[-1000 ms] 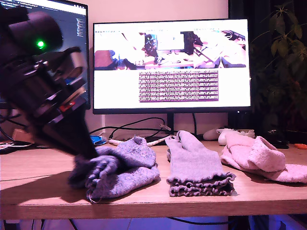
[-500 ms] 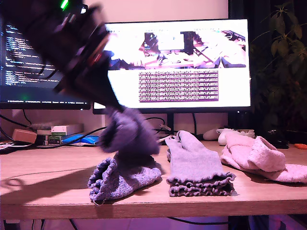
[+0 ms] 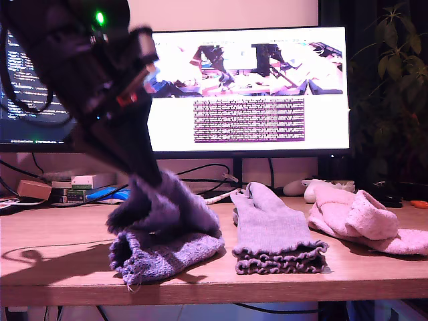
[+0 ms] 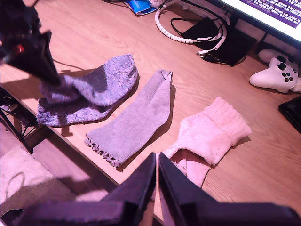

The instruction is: Pair up the socks based on colour and pattern, by placing them on top of one another

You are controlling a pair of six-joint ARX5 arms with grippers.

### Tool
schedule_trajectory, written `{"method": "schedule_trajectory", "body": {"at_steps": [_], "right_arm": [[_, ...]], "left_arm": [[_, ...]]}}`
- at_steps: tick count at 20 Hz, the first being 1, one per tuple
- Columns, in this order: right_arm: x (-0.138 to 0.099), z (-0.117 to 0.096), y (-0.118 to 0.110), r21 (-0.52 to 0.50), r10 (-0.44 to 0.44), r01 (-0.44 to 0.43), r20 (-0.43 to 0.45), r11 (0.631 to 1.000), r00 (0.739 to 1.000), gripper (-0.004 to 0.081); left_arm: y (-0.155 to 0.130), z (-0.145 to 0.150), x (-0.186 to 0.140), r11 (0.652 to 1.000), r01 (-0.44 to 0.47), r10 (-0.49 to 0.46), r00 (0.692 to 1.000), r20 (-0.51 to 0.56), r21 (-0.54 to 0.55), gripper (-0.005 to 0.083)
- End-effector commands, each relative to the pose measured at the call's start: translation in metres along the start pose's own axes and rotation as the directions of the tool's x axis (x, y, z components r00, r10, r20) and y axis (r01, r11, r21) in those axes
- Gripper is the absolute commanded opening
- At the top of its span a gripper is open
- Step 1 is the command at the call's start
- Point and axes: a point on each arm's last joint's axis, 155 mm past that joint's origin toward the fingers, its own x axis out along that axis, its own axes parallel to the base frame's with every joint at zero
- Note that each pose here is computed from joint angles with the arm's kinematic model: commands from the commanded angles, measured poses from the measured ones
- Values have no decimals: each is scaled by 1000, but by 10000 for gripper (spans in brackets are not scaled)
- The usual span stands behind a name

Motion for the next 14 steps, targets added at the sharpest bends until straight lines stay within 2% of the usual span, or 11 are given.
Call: {"method": "schedule_trajectory", "body": {"at_steps": [1,3,4,6,11,13,14], "right_arm": [[3,-3,0,1,-3,3,-9,1000,1000,-13],[3,-3,0,1,-3,3,-8,1000,1000,-13],[3,-3,0,1,-3,3,-8,1000,1000,-13],[4,-3,0,1,-2,2,-11,1000,1000,-13],[4,-1,2,11,12,-12,-3,1000,1000,-13],[6,5,2,82,9,-10,17,997,1000,-13],[8,10,1,129,6,-10,33,992,999,-13]], "left_arm": [[-2,-14,13,999,17,-18,999,-50,-31,80],[-3,-13,14,999,19,-21,999,-46,-34,249],[-4,-10,13,999,28,-29,999,-34,-30,293],[-11,1,5,997,67,-68,998,-10,-34,304],[-9,18,-21,997,57,-58,998,-17,-56,304],[-7,25,-29,998,52,-52,999,-8,-43,297],[-6,28,-32,998,49,-49,999,-1,-42,243]]}}
